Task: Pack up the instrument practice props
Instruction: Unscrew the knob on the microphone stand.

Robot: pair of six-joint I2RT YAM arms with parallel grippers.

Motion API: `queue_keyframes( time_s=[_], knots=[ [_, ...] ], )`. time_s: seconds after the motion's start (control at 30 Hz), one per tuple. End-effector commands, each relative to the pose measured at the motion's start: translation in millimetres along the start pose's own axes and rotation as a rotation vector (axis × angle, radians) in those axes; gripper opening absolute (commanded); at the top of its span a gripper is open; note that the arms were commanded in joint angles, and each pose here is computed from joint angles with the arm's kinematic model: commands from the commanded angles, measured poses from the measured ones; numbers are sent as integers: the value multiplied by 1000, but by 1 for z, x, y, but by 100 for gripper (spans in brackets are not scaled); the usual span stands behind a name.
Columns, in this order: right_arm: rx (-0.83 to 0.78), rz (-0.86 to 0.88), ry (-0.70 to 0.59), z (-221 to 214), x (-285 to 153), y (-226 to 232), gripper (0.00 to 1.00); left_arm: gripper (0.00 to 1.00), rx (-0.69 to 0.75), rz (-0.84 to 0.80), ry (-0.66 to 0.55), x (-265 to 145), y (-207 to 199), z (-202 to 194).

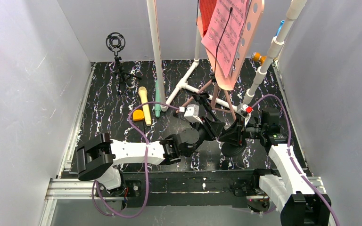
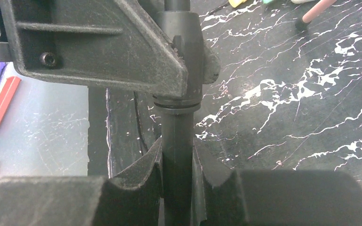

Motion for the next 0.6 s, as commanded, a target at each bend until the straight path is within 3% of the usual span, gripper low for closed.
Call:
queue_keyframes(
  time_s=[0.0, 0.17, 0.27, 0.33, 0.43, 0.57],
  knots=[
    [-63, 5, -22, 12, -1, 2, 1, 0, -23, 69, -31, -8, -10, 18],
    [-64, 10, -23, 12, -1, 2, 1, 2, -11, 55, -28, -14, -9, 22],
    [-64, 16, -24, 13, -1, 2, 1, 44, 3, 38, -13, -19, -7, 22],
    [-62, 19, -24, 12, -1, 3, 1, 65, 14, 30, -5, -23, -5, 22],
    [-63, 23, -24, 12, -1, 3, 1, 82, 48, 21, 11, -29, 1, 21],
    [-60, 28, -24, 12, 0, 3, 1, 94, 105, -1, 33, -40, 14, 17]
  ],
)
Point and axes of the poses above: each gripper's point midway between its finger pads, its own x axis out along the fingers, its own y axis along the line the jaws close on, z = x × y, the point moved 10 cm from there along -x, back along the fingers, and after that the axes turned 7 degrees about x, right-handed, at the moved point
